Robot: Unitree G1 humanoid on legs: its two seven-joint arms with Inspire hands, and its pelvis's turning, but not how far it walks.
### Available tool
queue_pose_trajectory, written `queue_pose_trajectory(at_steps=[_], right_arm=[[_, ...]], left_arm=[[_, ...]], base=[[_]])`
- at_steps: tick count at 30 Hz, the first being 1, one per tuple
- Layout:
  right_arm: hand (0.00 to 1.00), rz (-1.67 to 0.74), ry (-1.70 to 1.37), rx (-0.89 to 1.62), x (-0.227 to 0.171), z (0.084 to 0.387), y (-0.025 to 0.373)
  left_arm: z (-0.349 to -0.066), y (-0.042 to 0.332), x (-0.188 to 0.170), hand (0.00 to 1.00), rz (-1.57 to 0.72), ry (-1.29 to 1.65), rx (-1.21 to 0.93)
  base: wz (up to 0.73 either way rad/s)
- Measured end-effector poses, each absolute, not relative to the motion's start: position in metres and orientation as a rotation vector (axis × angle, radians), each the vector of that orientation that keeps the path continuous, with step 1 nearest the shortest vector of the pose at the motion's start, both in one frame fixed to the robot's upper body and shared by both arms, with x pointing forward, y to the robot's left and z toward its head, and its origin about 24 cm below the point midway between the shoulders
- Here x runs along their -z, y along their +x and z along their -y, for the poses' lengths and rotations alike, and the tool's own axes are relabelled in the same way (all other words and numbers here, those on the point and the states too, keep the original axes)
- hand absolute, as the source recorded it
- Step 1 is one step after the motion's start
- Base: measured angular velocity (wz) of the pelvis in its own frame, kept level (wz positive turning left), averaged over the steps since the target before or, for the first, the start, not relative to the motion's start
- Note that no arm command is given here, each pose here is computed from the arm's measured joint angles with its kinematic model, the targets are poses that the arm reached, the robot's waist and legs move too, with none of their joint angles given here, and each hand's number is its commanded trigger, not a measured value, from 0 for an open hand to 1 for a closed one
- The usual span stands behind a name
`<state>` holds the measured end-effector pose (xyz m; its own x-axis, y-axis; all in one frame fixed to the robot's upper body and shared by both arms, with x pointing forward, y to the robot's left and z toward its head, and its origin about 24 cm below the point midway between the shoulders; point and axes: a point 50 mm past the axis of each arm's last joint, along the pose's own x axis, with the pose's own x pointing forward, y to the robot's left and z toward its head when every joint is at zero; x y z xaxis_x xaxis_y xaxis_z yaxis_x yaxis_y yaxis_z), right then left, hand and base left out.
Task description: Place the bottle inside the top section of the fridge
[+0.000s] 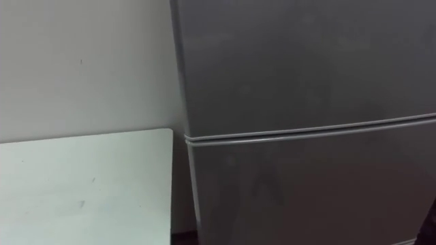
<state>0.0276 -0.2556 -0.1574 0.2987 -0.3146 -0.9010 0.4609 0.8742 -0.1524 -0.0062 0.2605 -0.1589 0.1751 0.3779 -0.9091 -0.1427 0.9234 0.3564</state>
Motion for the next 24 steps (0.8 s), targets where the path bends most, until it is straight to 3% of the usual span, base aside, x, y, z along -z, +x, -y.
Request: queue_pose_trajectory(at_steps=[11, 24], right_arm=[[0.0, -1.162, 0.157, 0.323, 0.162, 0.236, 0.044], [0.0, -1.182, 0.17, 0.313, 0.163, 0.235, 0.039]], left_arm=[[-0.249, -0.007, 0.163, 0.0, -1.385, 0.273, -0.26], [-0.243, -0.008, 0.164, 0.0, -1.4, 0.269, -0.251]], base=[[0.0], [0.0]])
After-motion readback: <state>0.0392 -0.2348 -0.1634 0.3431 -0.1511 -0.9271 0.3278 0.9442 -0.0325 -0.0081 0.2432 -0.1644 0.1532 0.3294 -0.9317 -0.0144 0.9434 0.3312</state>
